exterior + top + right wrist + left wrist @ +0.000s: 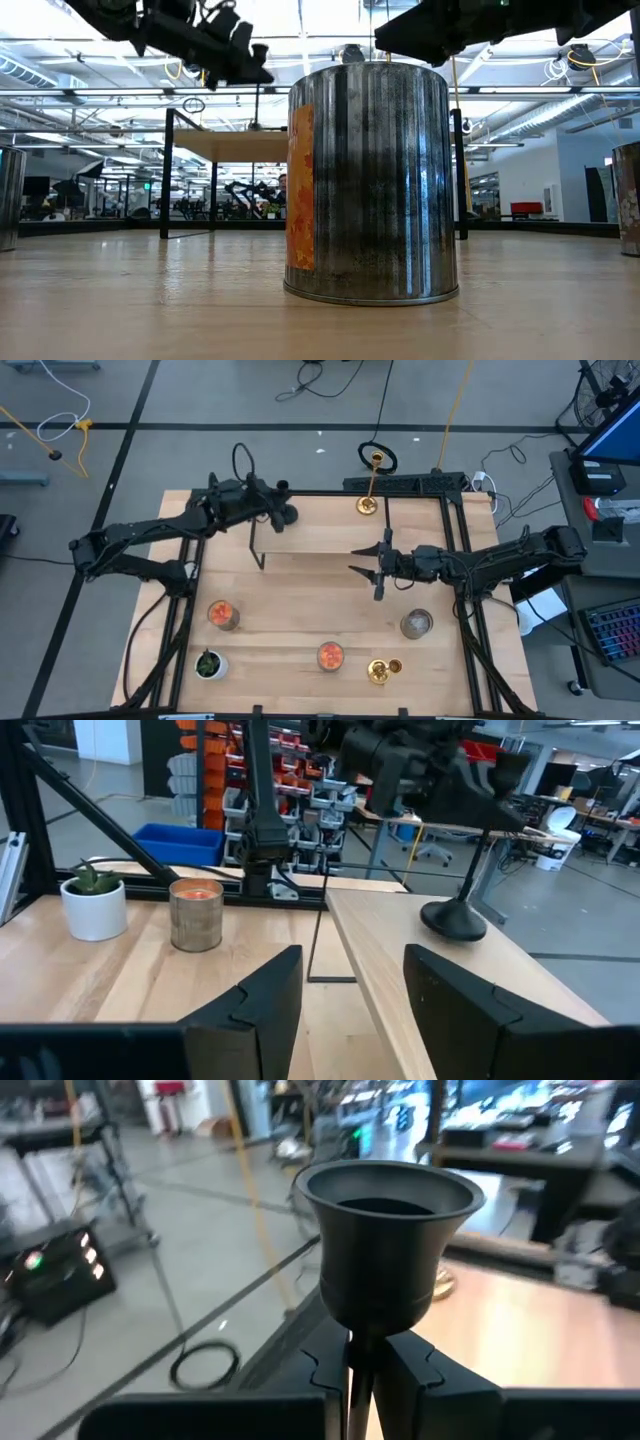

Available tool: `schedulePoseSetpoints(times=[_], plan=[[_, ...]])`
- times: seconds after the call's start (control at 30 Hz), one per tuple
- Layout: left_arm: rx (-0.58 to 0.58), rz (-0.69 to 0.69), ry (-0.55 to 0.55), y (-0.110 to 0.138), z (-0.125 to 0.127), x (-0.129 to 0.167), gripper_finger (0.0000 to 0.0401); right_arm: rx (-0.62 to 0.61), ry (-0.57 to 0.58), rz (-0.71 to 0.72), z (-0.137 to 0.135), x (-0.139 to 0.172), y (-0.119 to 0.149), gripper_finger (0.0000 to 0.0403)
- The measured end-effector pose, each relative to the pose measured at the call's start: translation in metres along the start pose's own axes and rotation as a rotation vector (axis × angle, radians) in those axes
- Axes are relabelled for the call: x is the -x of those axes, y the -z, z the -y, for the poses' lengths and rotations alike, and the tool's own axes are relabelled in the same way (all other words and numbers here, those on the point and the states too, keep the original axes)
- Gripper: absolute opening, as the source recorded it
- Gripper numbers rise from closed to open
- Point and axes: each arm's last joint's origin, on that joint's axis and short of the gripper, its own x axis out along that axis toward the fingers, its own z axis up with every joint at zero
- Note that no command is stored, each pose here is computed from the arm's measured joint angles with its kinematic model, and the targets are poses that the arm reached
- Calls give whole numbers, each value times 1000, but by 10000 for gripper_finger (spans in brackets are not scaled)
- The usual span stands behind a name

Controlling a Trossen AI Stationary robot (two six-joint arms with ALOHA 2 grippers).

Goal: Pick & Place candle stick holders
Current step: Put the black candle holder on the shelf

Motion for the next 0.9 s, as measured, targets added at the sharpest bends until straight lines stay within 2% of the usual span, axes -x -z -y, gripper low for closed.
schedulePoseSetpoints(times=[0.2,0.47,0.7,0.9], plan=[[21,-47,-74,5,-18,0,39,-11,0,0,0,0,0,171],[29,-63,-127,7,-30,0,24,-11,0,0,0,0,0,171],[24,-116,-123,12,-29,0,76,-12,0,0,0,0,0,171],[21,-171,-120,17,-29,1,80,-12,0,0,0,0,0,171]])
